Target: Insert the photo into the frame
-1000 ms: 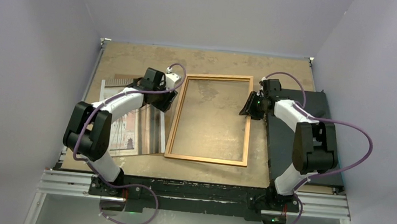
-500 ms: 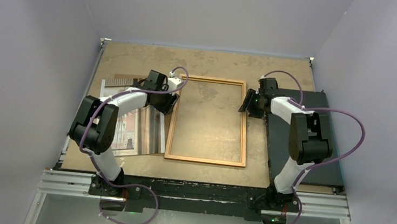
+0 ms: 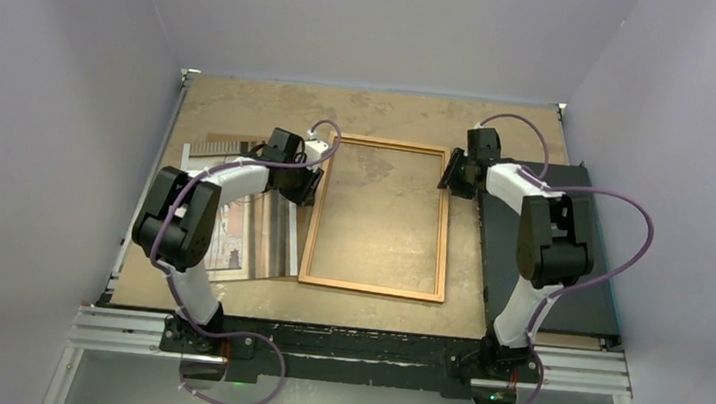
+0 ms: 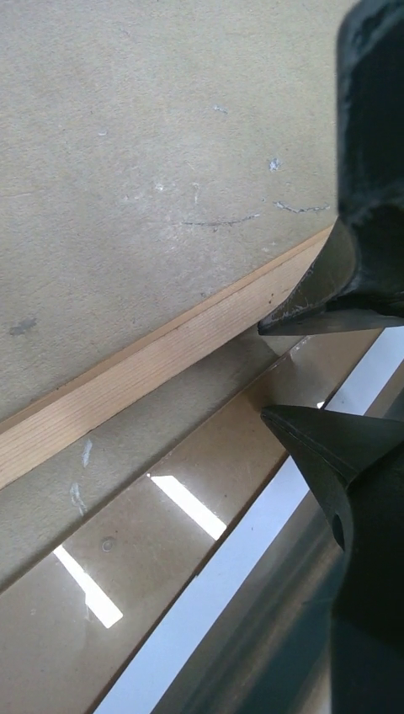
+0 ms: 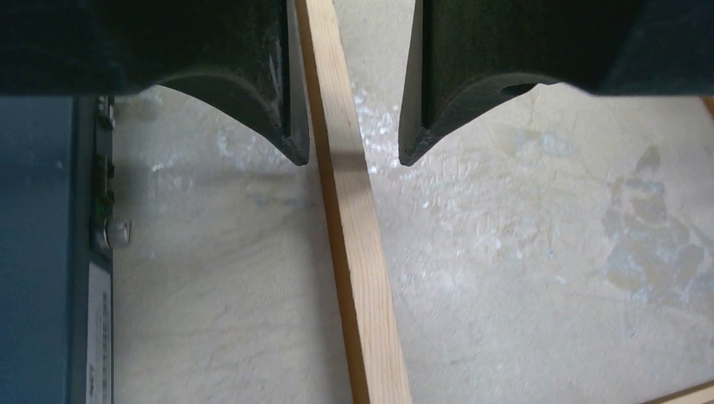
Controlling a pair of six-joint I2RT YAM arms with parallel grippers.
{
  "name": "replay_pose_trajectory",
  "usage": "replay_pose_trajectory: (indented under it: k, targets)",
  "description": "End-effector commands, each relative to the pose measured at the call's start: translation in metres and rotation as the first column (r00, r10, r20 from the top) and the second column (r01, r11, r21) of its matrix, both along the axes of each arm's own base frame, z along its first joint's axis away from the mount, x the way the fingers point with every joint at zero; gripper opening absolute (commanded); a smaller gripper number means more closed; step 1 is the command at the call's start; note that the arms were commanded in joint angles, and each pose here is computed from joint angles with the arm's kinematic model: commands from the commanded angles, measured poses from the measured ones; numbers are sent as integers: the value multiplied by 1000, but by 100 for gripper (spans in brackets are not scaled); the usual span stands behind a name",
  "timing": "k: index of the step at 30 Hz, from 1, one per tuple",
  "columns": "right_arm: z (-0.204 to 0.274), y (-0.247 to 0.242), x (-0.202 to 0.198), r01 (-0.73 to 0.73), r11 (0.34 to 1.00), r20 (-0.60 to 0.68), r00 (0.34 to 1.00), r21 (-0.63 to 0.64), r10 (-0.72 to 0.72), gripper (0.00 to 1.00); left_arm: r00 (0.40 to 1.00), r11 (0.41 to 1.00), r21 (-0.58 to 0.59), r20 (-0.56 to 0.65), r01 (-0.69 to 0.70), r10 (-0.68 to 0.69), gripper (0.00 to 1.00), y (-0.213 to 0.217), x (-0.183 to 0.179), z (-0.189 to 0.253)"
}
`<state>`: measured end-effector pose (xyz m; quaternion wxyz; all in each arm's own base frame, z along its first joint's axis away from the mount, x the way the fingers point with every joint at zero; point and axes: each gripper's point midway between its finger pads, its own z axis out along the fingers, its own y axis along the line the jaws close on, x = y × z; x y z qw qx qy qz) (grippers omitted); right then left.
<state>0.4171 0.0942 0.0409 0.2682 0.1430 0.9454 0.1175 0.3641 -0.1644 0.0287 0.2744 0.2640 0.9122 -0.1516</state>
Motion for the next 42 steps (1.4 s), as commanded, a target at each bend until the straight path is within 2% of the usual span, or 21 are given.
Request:
replay_pose_trajectory:
  k: [1, 8, 12, 16, 19, 21, 24, 25, 27, 29, 31, 35, 42]
  targets:
    - [-4, -1, 15, 21, 999, 2, 1000, -37, -21, 44, 1000, 999, -34, 23, -3, 4, 34, -12, 11, 4]
    - [7, 7, 39, 20, 999, 26, 999, -32, -20, 36, 998, 999, -37, 56, -36, 38, 34, -12, 27, 22]
    - [36, 11, 51, 43, 997, 84, 996, -58, -38, 49, 996, 995, -86, 67, -57, 63, 43, -3, 44, 62]
    - [74, 13, 53, 79, 995, 149, 986, -55, -70, 59, 988, 983, -143, 83, -114, 127, 51, 35, 56, 117]
    - [108, 47, 42, 47, 995, 232, 972, -83, -26, 68, 973, 980, -96, 140, -171, 184, 57, 84, 59, 152]
    - [126, 94, 30, -33, 997, 286, 957, -69, 51, 72, 955, 970, -24, 170, -242, 242, 59, 125, 54, 165]
    - [138, 176, 3, -173, 984, 329, 928, -28, 173, 80, 915, 922, 97, 203, -374, 350, 60, 186, 40, 174]
    - [139, 203, -8, -221, 975, 331, 919, -13, 213, 83, 898, 903, 116, 214, -413, 384, 61, 204, 34, 174]
    - [133, 257, -31, -312, 950, 322, 902, 26, 287, 84, 848, 844, 148, 229, -516, 478, 69, 242, 23, 170]
    - [121, 308, -54, -396, 917, 321, 875, 46, 362, 84, 818, 801, 176, 185, -573, 545, 73, 272, 7, 156]
    - [96, 346, -70, -450, 891, 284, 862, 52, 419, 84, 812, 788, 202, 98, -582, 575, 73, 290, -11, 132]
    - [70, 385, -88, -494, 867, 237, 852, 68, 467, 82, 805, 779, 238, 22, -580, 593, 72, 308, -33, 98]
    - [59, 401, -100, -530, 843, 234, 834, 91, 500, 80, 816, 786, 283, -20, -549, 577, 72, 311, -58, 59]
